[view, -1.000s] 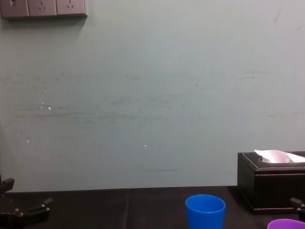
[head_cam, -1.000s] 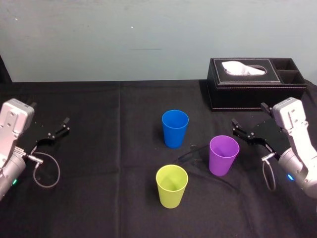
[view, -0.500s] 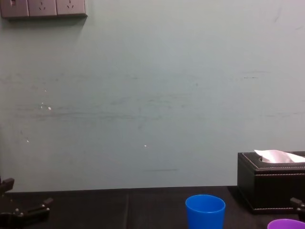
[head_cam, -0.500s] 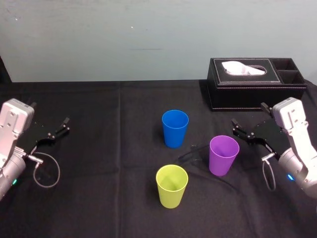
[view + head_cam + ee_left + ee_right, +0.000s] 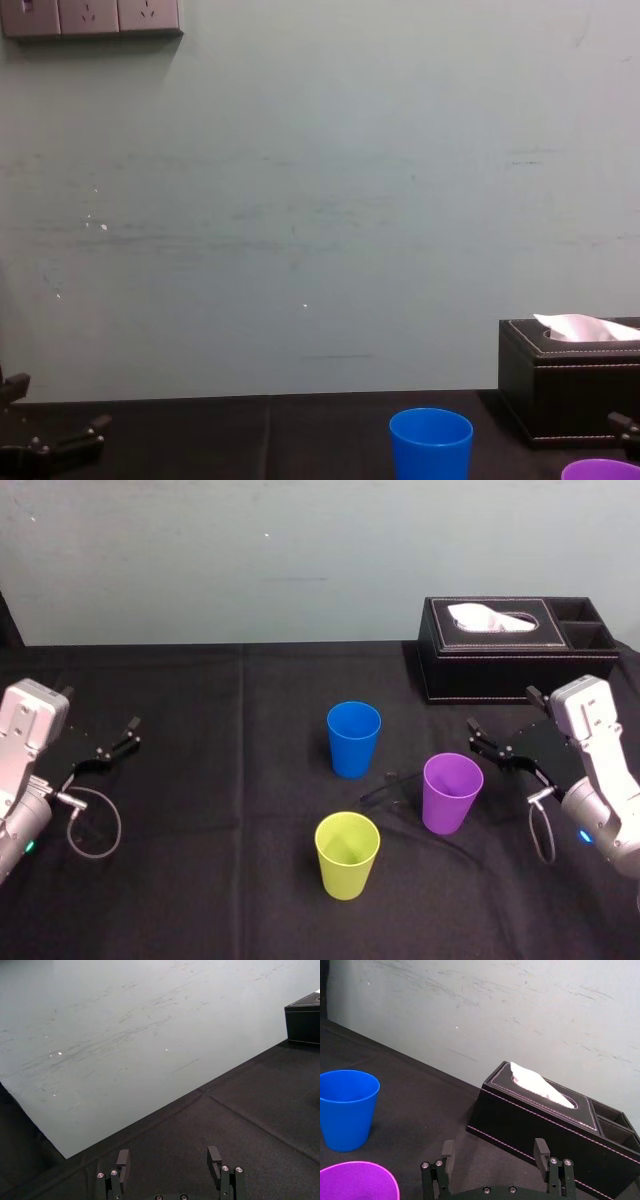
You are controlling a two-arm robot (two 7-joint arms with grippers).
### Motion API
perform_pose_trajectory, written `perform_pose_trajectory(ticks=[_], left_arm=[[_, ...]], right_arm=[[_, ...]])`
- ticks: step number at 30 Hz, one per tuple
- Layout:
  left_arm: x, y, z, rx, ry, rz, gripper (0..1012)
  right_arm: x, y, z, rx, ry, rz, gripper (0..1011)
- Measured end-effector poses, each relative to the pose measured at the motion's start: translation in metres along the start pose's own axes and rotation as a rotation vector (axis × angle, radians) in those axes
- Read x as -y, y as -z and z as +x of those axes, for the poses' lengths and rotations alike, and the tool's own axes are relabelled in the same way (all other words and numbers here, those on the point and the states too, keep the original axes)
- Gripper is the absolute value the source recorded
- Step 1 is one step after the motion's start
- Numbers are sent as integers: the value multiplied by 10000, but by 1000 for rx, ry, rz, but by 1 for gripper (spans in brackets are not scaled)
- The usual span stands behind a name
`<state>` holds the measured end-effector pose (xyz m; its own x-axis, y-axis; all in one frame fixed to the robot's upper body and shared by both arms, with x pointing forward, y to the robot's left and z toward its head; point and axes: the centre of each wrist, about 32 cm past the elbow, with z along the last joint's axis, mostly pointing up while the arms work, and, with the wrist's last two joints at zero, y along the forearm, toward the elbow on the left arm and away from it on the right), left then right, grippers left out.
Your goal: Stack the three plastic cups sequentially using one hand.
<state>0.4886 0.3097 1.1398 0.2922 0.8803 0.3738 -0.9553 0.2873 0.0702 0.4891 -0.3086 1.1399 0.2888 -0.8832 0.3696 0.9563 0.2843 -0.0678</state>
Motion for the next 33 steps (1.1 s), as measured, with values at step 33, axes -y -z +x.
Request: perform_pose_trajectory(ticks=[33], left_arm=[[0,0,0,0,0,0,1010]], right_arm=[[574,-158,358,-107,-129,110,1003]])
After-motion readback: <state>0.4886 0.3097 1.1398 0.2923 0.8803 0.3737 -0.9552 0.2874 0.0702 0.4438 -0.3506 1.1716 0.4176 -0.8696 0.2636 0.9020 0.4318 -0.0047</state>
